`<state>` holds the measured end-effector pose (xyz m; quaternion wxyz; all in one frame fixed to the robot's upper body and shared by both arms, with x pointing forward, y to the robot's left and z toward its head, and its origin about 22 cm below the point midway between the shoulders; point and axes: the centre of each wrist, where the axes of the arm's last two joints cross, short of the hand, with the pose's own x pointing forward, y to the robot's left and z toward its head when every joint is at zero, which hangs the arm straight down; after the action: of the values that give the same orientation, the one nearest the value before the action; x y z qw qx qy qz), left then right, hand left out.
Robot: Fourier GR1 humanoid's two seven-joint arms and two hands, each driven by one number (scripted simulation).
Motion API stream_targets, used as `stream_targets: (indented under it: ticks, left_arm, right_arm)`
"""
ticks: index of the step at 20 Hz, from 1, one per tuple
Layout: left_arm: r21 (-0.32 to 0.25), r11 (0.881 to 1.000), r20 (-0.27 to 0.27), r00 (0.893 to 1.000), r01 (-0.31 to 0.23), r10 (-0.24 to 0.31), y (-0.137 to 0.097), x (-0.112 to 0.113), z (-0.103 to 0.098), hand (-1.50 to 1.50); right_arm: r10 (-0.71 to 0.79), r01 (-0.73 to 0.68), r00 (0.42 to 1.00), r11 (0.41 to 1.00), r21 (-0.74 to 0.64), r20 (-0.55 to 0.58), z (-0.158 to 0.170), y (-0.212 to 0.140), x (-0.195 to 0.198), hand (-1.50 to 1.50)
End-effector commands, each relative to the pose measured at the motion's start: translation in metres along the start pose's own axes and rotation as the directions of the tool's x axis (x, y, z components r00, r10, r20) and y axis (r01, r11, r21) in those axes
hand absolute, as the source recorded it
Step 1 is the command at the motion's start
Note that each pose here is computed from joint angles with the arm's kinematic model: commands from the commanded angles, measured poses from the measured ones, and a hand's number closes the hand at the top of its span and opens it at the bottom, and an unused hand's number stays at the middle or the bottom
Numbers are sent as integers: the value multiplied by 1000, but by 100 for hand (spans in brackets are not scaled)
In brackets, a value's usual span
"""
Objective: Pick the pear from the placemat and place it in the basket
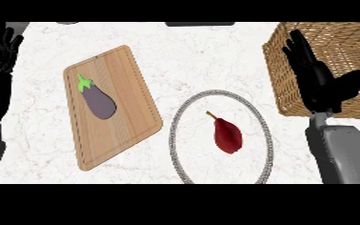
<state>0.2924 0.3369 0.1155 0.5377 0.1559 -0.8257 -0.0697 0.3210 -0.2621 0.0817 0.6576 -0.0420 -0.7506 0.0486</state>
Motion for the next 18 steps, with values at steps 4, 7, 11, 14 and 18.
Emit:
stream_targets:
  ticks: [4, 7, 11, 14, 18]
  left_arm:
    - [-63, 997, -260, 965, -53, 35, -16, -30, 16, 0]
    - [-112, 984, -392, 916, -136, 81, -40, -48, 38, 0]
    - [-84, 985, -519, 850, -152, 87, -41, -62, 46, 0]
    - [-83, 985, -549, 832, -151, 81, -41, -66, 46, 0]
    - [-76, 986, -550, 831, -149, 84, -38, -63, 50, 0]
  right_arm:
    - [-316, 208, 932, 866, 455, 176, -36, 62, 44, 150]
    - [-231, -189, 859, 685, 704, 456, -34, 88, 106, 150]
    - [-352, -318, 802, 432, 844, 483, -6, 122, 86, -150]
    - [-429, -292, 753, 461, 838, 498, 32, 156, 57, -150]
    - [-282, -345, 810, 482, 805, 515, 46, 146, 84, -150]
